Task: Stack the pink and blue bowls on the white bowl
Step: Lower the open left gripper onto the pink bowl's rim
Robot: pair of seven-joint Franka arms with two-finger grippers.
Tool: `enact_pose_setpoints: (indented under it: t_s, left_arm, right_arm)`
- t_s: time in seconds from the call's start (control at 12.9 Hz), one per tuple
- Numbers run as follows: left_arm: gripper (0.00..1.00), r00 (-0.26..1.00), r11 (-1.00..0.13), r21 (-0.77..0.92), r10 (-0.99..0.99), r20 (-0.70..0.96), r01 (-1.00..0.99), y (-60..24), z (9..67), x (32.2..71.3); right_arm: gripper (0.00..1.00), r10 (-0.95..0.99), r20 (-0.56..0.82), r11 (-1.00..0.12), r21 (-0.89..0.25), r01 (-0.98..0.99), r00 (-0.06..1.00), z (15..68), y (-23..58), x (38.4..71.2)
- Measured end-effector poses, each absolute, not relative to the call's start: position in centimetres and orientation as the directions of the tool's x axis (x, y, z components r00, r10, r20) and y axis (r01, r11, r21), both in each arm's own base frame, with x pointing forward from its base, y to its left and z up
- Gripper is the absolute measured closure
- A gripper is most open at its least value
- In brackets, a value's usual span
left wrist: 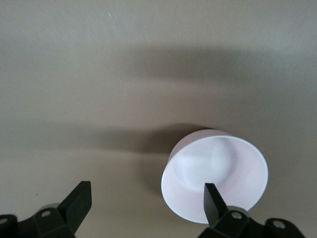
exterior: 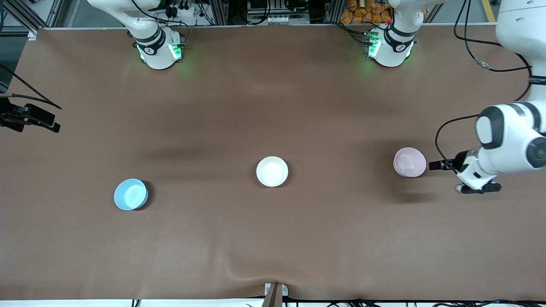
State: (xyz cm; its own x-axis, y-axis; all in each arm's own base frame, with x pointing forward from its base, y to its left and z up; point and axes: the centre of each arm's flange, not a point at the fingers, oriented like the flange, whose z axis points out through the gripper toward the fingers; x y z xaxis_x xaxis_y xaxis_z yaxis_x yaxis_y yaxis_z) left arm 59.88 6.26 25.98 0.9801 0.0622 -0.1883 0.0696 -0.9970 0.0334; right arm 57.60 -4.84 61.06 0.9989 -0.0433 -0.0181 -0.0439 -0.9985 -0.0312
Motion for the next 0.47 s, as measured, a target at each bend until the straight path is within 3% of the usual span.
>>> enact_pose_setpoints:
  t_s: [0.16, 0.31, 0.39, 0.47]
  left_arm:
    - [0.0, 0.978, -0.997, 0.034, 0.06, -0.201, 0.068, 6.0, 24.8, 58.8]
    - [0.11, 0.975, -0.997, 0.035, 0.057, -0.214, 0.066, 5.8, 24.1, 58.2]
    - [0.11, 0.974, -0.997, 0.035, 0.055, -0.219, 0.064, 5.7, 23.9, 58.0]
    - [0.2, 0.974, -0.997, 0.035, 0.054, -0.221, 0.064, 5.6, 23.7, 57.8]
  right_arm:
    - [0.0, -0.045, -0.017, -0.998, -0.031, -0.045, 0.999, 61.1, -4.9, 57.6]
    - [0.0, -0.045, -0.017, -0.998, -0.031, -0.046, 0.999, 61.1, -4.9, 57.6]
    - [0.0, -0.046, -0.017, -0.998, -0.031, -0.046, 0.999, 61.1, -5.0, 57.6]
    - [0.0, -0.047, -0.017, -0.998, -0.03, -0.048, 0.999, 61.1, -5.1, 57.6]
